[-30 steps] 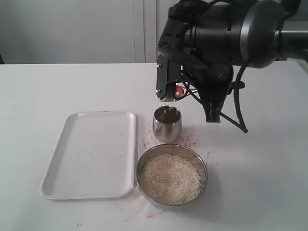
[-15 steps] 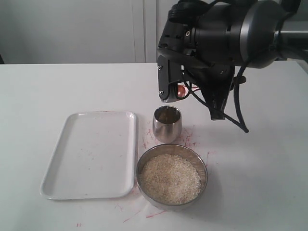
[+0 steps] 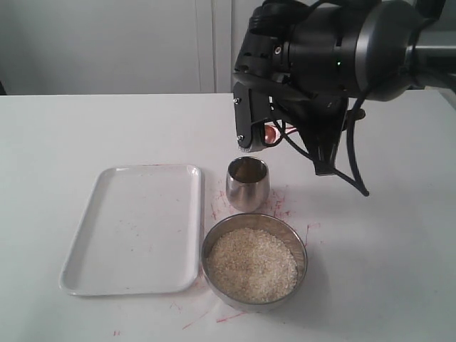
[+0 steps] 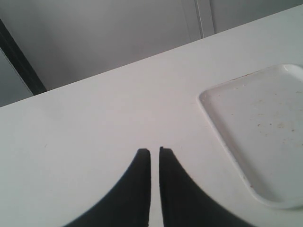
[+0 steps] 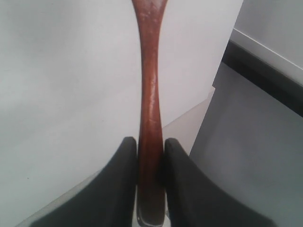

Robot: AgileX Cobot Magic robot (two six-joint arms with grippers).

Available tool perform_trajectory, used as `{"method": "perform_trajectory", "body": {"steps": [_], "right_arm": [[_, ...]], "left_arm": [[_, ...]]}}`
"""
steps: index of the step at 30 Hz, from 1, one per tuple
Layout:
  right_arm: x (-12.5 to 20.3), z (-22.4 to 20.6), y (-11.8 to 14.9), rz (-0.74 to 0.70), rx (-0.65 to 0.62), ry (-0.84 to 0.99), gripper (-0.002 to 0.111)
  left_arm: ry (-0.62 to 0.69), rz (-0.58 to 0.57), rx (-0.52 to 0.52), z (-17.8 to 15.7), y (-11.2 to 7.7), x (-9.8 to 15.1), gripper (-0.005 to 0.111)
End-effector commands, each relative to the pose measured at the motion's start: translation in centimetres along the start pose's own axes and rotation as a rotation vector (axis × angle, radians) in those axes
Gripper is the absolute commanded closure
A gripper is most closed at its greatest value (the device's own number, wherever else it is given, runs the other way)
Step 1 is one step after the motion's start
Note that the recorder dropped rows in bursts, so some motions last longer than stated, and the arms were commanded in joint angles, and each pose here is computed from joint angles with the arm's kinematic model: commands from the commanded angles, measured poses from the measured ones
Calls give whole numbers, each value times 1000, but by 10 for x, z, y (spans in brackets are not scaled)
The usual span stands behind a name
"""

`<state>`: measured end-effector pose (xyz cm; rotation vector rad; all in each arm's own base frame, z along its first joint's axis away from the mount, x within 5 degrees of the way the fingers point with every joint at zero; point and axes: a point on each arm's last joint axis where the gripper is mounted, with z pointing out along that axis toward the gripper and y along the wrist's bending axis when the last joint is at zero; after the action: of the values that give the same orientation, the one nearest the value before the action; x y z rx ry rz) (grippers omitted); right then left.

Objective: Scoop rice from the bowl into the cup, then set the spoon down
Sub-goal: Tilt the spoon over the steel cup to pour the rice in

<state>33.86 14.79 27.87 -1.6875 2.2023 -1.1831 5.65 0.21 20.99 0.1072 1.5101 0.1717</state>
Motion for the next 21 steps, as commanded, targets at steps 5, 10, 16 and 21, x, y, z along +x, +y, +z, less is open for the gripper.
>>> {"method": "perform_trajectory", "body": {"steps": [5, 10, 16, 21], "right_arm": [[3, -3, -7, -30, 57, 21, 108], [4, -3, -9, -57, 83, 35, 108], [6, -3, -12, -71, 118, 52, 108], [5, -4, -12, -71, 122, 52, 108]], "left_arm": [[-6, -8, 0, 0, 0, -1, 92], [-6, -8, 0, 0, 0, -1, 92], [-6, -8, 0, 0, 0, -1, 92], [-6, -8, 0, 0, 0, -1, 92]]}}
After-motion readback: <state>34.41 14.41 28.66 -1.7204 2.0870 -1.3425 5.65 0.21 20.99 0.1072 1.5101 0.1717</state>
